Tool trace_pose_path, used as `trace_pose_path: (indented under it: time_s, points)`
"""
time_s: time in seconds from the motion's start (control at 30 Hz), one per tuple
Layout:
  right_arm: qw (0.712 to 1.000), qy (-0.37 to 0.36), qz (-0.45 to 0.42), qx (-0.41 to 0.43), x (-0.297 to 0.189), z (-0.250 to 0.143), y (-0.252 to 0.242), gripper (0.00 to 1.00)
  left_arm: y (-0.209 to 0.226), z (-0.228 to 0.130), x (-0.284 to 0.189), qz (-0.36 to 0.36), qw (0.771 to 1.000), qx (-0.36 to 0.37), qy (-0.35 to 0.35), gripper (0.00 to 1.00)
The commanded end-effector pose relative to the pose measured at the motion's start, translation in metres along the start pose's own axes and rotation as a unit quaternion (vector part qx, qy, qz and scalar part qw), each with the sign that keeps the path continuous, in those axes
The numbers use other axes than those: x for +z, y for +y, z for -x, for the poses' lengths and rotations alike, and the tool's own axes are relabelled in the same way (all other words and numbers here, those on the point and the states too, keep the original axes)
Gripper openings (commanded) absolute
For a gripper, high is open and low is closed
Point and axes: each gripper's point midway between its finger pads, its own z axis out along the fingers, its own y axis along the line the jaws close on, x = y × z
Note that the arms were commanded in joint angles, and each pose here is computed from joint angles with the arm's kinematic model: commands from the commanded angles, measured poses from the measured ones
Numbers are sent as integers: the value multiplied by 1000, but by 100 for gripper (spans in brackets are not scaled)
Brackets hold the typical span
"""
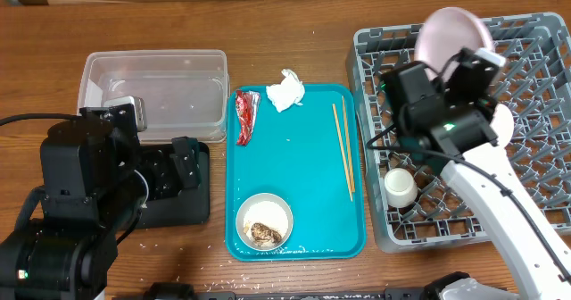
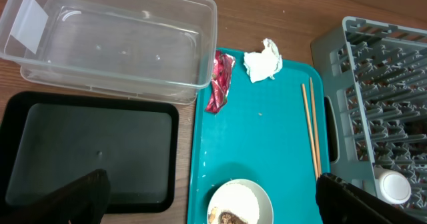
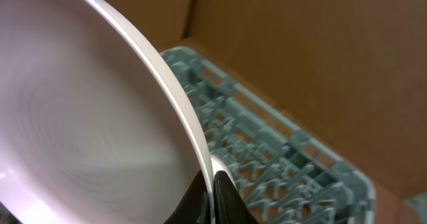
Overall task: Sort waste into correct bins and load items into the dishwasher
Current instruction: 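Stand the white plate upright in the back of the dish rack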
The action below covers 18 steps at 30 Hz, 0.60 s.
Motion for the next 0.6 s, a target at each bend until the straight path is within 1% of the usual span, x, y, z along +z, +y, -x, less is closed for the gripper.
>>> trace_pose_path:
  time_s: [0.0,0.13,0.33,0.57]
  points:
    - [998,-24,-64,-13,18,17,-19,4,0,2,-2,2,1000,-1,-5,100]
    - [996,3,-72,-44,43,12,-16,4,0,2,-2,2,1000,-1,-5,100]
    - [994,58,-62,-74,73,-17,0,4,0,2,-2,2,1000,-1,-5,100]
    - [988,86,-60,-112,91,-45,25,4,0,2,-2,2,1000,0,-5,100]
